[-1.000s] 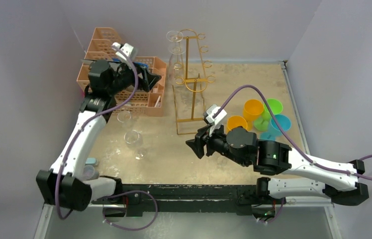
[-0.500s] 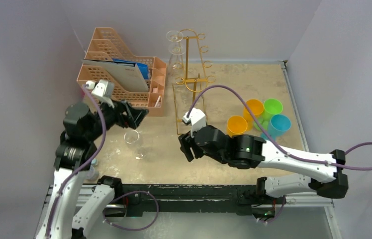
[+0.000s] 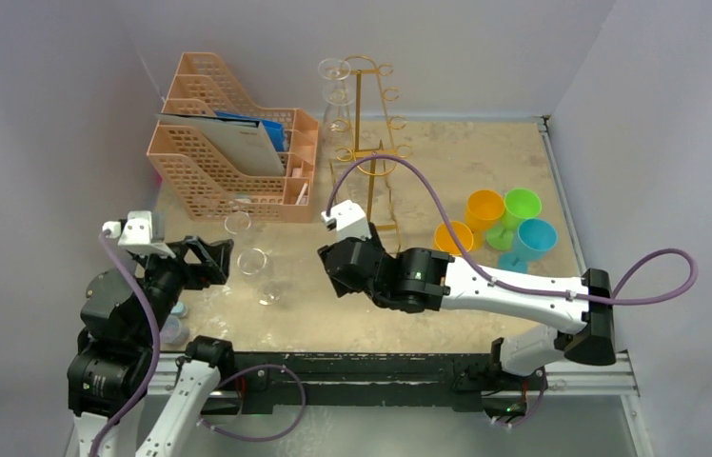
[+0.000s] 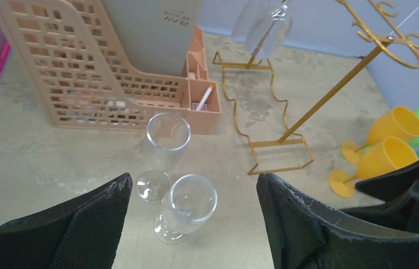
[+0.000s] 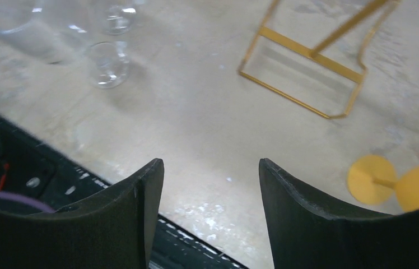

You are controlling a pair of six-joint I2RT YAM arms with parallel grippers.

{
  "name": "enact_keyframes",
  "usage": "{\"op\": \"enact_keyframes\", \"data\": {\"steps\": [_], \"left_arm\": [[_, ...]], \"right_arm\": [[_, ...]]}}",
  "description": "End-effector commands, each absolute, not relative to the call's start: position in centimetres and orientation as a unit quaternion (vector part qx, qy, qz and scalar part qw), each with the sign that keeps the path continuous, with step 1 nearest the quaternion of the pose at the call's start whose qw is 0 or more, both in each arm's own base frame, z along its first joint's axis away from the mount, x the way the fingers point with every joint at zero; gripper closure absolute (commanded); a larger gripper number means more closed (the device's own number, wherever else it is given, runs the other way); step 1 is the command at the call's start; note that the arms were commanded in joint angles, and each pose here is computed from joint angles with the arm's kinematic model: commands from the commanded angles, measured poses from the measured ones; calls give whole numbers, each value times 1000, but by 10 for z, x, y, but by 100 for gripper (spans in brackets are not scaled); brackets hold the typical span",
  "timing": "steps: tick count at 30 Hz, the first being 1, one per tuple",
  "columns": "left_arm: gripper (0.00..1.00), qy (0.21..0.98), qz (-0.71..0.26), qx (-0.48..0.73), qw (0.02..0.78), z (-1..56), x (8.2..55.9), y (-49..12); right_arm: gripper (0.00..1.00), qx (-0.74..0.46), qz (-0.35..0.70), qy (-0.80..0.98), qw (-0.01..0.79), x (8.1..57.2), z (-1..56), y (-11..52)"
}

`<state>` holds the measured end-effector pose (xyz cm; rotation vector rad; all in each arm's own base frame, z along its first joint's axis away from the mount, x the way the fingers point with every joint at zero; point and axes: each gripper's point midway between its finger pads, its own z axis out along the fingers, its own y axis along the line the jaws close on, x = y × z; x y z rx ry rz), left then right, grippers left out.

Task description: Place the wine glass upside down on the wine glass rack

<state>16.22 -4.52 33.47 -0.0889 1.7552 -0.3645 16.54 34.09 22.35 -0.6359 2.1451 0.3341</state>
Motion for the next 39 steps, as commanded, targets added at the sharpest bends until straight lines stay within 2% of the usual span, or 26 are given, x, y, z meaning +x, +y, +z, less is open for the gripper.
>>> {"op": "enact_keyframes", "data": {"steps": [1, 4, 10, 16, 28, 33, 36, 39], "left_arm": [[20, 777, -117, -48, 617, 326, 152, -29], [20, 781, -128, -46, 610, 323, 153, -34], [21, 783, -149, -55, 601, 323, 165, -42], [21, 783, -175, -57, 594, 325, 177, -53], [21, 786, -228, -90, 567, 319, 191, -69], [22, 790, -251, -105, 549, 316, 194, -76], [22, 792, -265, -118, 537, 313, 194, -80], [23, 795, -268, -132, 528, 308, 195, -80]], "right_arm": [[34, -142, 2, 886, 441, 195, 232, 259], [34, -77, -47, 904, 418, 204, 221, 207], [28, -30, -69, 895, 440, 216, 220, 144], [28, -13, -56, 911, 409, 234, 205, 124], [56, -47, -2, 932, 360, 241, 171, 142], [73, -68, -1, 934, 351, 240, 162, 144], [87, -94, 20, 932, 348, 238, 166, 152], [94, -127, 35, 928, 349, 236, 172, 158]]}}
